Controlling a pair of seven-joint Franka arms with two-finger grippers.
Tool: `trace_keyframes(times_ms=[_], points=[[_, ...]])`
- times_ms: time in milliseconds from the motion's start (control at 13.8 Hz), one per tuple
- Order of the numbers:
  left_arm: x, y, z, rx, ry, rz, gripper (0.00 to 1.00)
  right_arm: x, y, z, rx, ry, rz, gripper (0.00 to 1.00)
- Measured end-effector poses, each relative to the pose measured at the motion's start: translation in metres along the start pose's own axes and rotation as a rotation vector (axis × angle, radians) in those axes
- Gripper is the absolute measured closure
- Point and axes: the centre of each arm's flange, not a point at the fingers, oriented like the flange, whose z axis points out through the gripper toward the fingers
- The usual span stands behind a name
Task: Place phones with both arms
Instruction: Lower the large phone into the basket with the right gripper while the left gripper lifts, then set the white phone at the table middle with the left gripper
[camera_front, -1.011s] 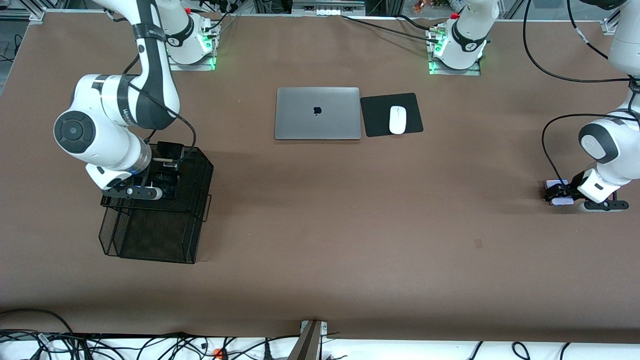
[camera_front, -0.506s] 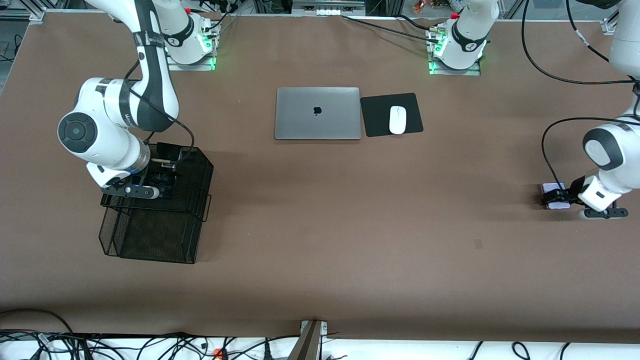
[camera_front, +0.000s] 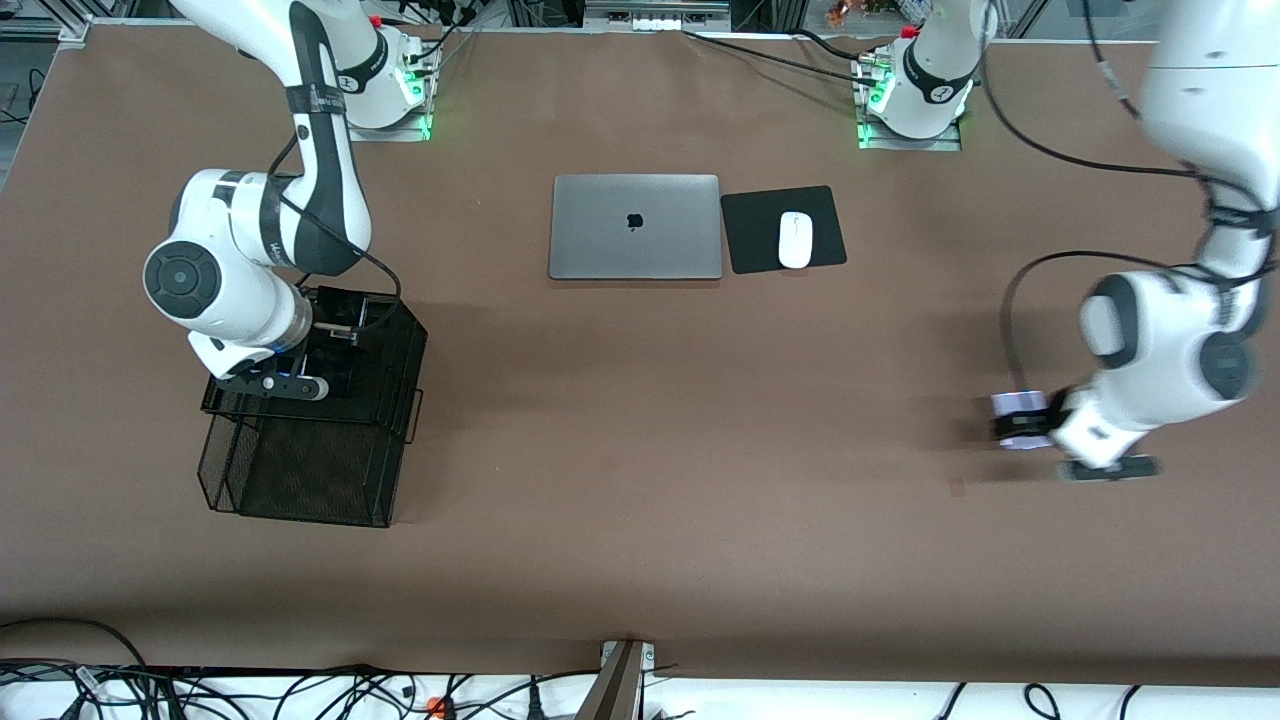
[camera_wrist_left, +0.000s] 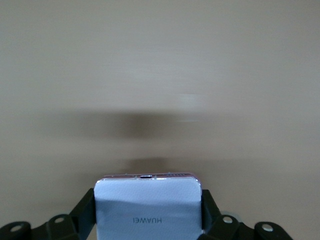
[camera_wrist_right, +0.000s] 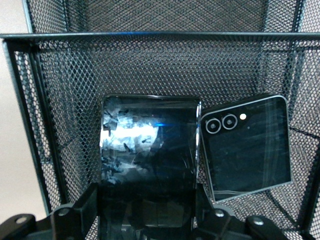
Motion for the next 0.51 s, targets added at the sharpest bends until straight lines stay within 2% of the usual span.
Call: trace_keyframes(times_ms=[433,506], points=[[-0.028,0.211,0.000,-0.008,0.020,-0.116,0.15,0.004,-0.005,-0.011,0.003,0.025,-0.009,0.20],[-0.036,0.247,0.002,-0.013,0.026,-0.128,0.15,0.006,-0.006,-0.014,0.005,0.032,-0.011,0.15]])
